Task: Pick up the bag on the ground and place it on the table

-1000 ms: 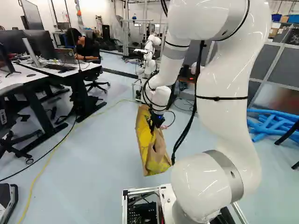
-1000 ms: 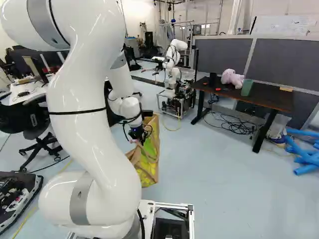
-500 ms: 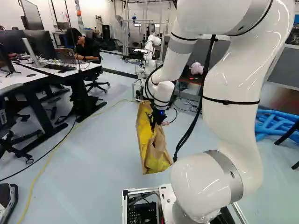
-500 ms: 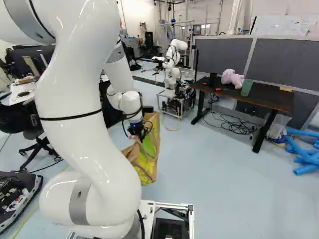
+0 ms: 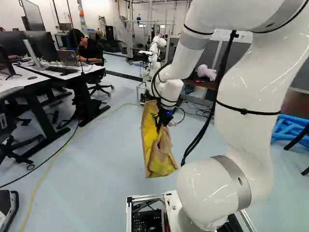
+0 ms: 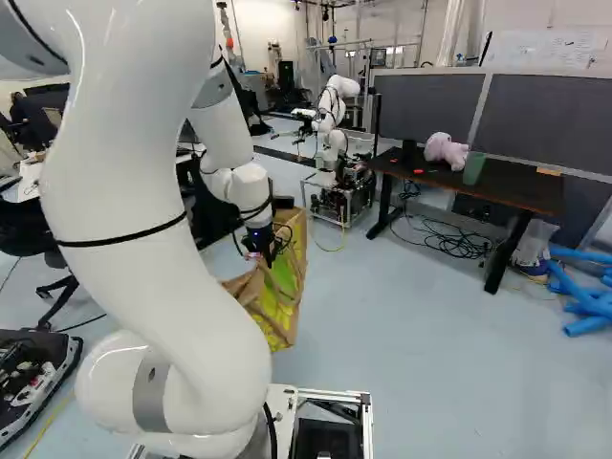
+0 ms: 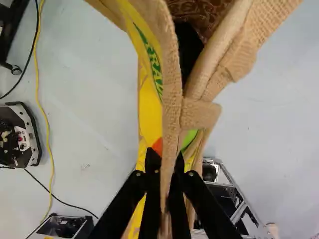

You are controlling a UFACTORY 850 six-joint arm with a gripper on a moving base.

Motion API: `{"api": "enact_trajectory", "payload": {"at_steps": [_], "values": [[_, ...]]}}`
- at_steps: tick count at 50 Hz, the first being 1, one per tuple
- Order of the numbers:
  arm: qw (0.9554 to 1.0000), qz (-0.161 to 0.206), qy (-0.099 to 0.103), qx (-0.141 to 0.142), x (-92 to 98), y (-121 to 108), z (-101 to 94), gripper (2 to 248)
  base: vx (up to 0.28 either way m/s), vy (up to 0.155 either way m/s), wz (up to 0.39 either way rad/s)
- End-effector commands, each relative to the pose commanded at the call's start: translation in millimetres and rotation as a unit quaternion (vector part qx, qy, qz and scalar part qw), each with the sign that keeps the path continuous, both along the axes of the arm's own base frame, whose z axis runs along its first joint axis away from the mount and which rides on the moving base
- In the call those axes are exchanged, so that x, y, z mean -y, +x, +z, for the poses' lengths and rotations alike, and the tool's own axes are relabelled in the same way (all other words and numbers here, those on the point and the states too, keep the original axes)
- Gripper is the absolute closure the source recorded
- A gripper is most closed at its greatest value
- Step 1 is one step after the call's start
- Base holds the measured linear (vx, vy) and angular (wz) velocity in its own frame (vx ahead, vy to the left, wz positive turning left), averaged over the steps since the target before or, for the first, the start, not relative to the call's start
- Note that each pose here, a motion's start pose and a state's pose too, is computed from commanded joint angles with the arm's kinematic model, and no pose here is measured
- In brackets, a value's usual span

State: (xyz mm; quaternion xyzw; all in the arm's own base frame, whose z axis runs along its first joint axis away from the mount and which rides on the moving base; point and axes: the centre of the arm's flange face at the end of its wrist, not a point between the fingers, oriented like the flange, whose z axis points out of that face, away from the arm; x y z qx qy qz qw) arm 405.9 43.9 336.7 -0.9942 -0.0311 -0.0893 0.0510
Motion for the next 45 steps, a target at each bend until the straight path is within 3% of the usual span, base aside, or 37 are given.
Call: {"api": "enact_trajectory", "payload": {"at_steps": [22, 45], "values": [[0.9990, 0.038, -0.013, 0.018, 4.8, -7, 29.6, 228, 0.000, 0.000, 0.000], [0.9993, 0.036, -0.006, 0.011, 14.7, -11, 60.2, 228, 0.000, 0.000, 0.000]]}}
